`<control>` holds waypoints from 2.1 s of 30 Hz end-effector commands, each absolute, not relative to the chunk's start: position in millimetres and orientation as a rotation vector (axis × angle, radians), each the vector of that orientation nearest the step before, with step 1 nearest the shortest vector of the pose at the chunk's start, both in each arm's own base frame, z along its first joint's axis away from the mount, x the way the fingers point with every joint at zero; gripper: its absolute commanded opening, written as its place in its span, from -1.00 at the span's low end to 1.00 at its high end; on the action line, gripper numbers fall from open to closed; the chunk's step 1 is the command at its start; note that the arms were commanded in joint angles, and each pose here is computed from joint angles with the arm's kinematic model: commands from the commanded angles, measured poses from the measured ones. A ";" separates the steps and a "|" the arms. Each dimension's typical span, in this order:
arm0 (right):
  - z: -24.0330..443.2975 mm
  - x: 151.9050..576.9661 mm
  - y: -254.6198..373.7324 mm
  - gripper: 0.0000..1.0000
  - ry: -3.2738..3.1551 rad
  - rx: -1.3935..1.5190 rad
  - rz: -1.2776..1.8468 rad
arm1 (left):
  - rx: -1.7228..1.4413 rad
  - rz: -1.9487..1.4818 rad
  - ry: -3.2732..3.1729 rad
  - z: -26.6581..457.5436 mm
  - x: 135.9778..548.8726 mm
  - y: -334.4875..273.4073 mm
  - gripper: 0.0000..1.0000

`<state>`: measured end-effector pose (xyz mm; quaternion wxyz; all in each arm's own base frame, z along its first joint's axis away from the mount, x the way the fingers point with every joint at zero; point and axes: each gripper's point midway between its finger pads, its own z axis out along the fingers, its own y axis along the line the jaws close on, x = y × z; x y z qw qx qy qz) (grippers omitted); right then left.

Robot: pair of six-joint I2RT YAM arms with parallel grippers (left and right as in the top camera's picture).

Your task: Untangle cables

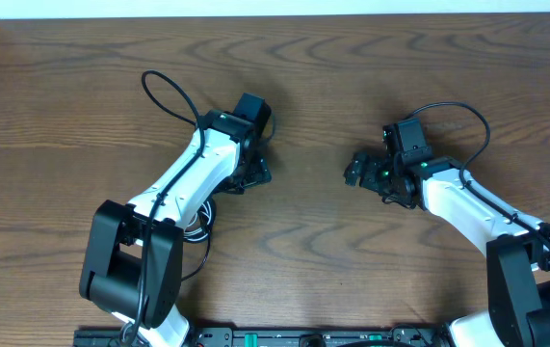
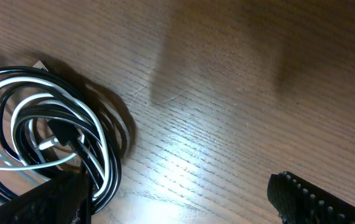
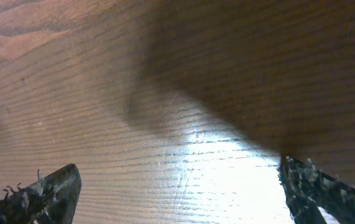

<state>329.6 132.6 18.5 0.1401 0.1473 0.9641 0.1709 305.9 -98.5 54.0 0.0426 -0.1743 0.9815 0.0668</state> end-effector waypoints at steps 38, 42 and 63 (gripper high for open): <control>80.6 295.2 304.1 -0.42 2.495 -0.438 1.077 | -0.922 0.228 3.132 102.9 255.8 2.6 0.08; 80.9 291.5 311.8 -0.43 2.481 -0.464 1.057 | -1.009 0.349 3.096 83.6 245.1 13.9 0.08; 77.0 296.9 309.2 -0.45 2.478 -0.441 0.975 | -1.111 0.307 3.033 17.2 229.3 11.7 -0.85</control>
